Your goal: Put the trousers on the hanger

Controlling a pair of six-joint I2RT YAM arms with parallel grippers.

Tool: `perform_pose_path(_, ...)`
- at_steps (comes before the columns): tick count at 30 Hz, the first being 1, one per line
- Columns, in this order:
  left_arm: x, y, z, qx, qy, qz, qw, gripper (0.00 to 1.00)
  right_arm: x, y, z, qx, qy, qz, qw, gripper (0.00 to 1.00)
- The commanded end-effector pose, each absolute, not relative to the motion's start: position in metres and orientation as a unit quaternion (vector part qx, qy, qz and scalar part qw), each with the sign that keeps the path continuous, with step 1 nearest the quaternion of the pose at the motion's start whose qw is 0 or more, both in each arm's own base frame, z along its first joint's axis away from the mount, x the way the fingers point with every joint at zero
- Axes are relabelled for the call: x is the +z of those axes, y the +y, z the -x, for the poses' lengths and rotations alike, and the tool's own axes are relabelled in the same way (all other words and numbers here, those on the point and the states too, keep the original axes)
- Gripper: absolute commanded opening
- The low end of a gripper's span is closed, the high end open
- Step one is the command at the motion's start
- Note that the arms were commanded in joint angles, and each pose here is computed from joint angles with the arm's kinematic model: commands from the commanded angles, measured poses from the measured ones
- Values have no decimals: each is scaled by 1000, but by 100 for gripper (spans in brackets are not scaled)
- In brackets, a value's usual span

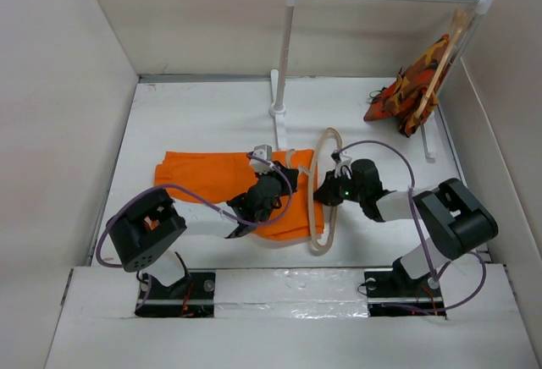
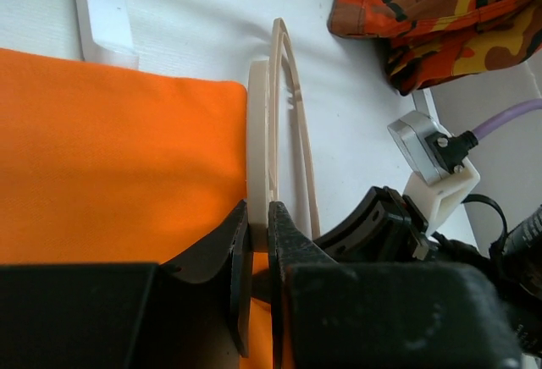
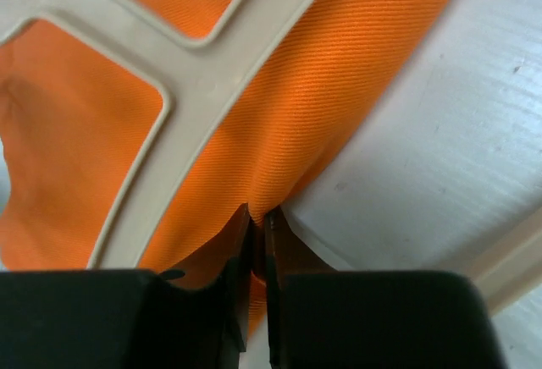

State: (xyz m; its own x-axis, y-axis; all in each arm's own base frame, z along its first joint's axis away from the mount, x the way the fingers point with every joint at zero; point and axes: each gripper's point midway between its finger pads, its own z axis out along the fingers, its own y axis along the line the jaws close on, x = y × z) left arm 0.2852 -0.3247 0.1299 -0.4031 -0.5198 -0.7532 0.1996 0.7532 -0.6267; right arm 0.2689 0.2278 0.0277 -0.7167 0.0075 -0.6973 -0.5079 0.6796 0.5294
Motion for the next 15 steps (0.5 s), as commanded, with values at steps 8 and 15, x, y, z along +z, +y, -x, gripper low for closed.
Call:
perform_pose_path(8,150,-288,-292,-285,751,102,587,0,88,190,-280,319,831,132,436,0)
perform_pose_path(15,143,-264,-289,-257,758,101,591,0,107,124,-283,259,835,87,478,0)
